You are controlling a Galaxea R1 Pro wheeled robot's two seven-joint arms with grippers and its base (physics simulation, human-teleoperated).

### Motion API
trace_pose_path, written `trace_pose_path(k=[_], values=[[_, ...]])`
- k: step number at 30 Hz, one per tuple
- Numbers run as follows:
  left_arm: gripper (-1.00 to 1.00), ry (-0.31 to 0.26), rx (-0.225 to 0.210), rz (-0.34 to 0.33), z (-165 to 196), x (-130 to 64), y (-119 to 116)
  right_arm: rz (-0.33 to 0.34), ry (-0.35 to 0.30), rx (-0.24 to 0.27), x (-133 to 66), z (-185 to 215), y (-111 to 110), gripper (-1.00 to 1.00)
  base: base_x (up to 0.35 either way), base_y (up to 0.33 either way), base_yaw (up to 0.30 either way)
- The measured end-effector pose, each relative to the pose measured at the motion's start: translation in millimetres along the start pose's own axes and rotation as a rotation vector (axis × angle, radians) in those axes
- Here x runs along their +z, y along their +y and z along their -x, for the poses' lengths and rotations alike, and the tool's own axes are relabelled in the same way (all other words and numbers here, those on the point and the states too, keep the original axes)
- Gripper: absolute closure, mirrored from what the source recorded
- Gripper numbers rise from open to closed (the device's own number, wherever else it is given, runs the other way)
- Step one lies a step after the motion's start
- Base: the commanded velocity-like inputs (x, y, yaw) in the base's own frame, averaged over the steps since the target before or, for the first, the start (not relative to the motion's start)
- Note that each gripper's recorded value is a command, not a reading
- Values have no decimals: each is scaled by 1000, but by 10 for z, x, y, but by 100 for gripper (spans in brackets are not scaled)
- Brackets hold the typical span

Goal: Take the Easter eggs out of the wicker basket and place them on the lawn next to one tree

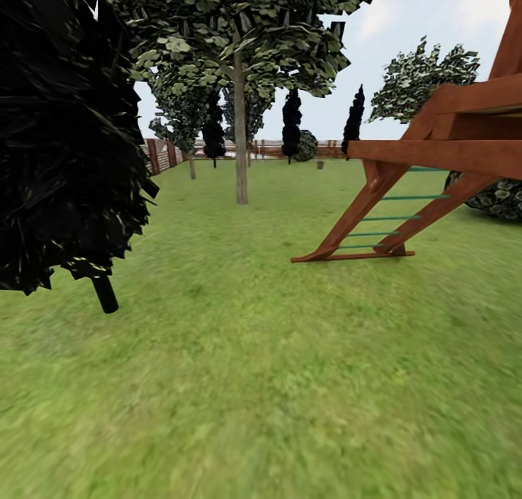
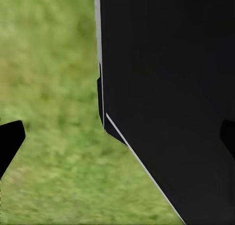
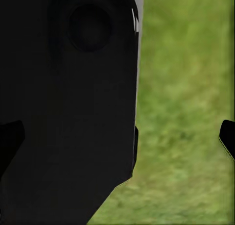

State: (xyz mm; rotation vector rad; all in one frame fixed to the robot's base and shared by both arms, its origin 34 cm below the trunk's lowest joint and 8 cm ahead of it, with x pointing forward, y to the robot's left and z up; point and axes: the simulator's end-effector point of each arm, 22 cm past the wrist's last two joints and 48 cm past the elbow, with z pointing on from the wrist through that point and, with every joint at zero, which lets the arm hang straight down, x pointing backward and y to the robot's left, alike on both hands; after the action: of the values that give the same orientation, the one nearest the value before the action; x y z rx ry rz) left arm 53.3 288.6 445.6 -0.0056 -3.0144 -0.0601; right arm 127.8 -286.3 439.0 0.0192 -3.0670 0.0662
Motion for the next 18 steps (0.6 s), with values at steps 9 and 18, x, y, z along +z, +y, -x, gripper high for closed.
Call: trace_pose_path(k=[9, 18], values=[[-100, 0, -1, 0, 0, 0, 1, 0, 0, 0, 0, 0, 2, -100, 336, 0, 3], [-100, 0, -1, 0, 0, 0, 1, 0, 0, 0, 0, 0, 1, -100, 336, 0, 0]])
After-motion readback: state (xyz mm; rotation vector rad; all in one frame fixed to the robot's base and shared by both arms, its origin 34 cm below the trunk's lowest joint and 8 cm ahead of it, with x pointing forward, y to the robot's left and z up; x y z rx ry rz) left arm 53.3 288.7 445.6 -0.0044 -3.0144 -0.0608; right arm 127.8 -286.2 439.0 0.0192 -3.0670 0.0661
